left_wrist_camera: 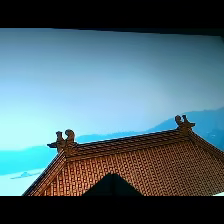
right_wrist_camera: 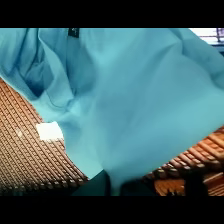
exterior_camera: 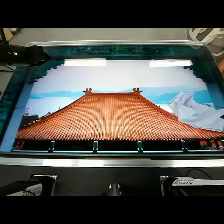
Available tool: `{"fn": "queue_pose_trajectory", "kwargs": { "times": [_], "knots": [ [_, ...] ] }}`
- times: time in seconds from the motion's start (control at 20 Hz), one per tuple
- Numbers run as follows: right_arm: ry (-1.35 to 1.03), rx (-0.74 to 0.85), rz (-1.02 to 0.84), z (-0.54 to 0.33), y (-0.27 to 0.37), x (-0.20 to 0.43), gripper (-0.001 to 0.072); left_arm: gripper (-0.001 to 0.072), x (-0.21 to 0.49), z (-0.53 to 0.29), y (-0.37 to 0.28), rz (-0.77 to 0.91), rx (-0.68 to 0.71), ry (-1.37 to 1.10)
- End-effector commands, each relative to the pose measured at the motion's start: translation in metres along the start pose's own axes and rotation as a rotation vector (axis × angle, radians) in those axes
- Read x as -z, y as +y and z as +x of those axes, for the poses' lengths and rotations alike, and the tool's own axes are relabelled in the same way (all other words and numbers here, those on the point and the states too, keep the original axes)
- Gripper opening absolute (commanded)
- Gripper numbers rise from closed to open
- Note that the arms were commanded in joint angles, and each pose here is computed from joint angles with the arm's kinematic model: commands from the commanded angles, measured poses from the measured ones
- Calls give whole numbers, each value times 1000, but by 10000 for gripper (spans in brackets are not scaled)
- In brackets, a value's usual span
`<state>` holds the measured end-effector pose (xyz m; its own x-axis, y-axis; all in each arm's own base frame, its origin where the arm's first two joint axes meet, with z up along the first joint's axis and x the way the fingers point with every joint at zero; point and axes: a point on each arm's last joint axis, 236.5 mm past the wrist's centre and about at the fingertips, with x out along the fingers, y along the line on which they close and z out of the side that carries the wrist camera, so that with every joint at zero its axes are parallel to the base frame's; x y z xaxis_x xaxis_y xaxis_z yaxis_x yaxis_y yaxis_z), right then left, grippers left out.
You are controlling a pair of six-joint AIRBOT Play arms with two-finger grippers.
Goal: Fold the shirts.
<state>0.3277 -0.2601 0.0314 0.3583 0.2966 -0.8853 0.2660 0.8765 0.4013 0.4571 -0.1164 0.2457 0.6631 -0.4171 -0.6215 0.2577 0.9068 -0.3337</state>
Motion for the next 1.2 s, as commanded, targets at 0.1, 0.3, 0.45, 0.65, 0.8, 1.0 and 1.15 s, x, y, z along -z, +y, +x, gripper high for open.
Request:
{"fn": "queue_pose_trajectory", "kwargs": {
  "times": [0.1,0.3,0.45,0.65,0.8,1.0,1.15],
  "knots": [
    [-73,113,74,-35,-19,1,23,23,2,7,-7,12,12,8],
    [213,206,136,-30,-42,73,23,23,2,7,-6,12,12,8],
    [338,241,173,-19,-50,116,23,23,6,8,-8,21,16,23],
    [226,284,154,-29,-49,96,23,23,6,12,-14,33,25,22],
    [-14,261,92,-66,-26,30,23,23,6,15,-12,31,24,25],
    [-167,264,75,-107,-5,-8,23,23,10,23,-9,23,22,43],
    [17,333,123,-104,-24,34,24,23,11,25,-8,22,21,48]
  ]
}}
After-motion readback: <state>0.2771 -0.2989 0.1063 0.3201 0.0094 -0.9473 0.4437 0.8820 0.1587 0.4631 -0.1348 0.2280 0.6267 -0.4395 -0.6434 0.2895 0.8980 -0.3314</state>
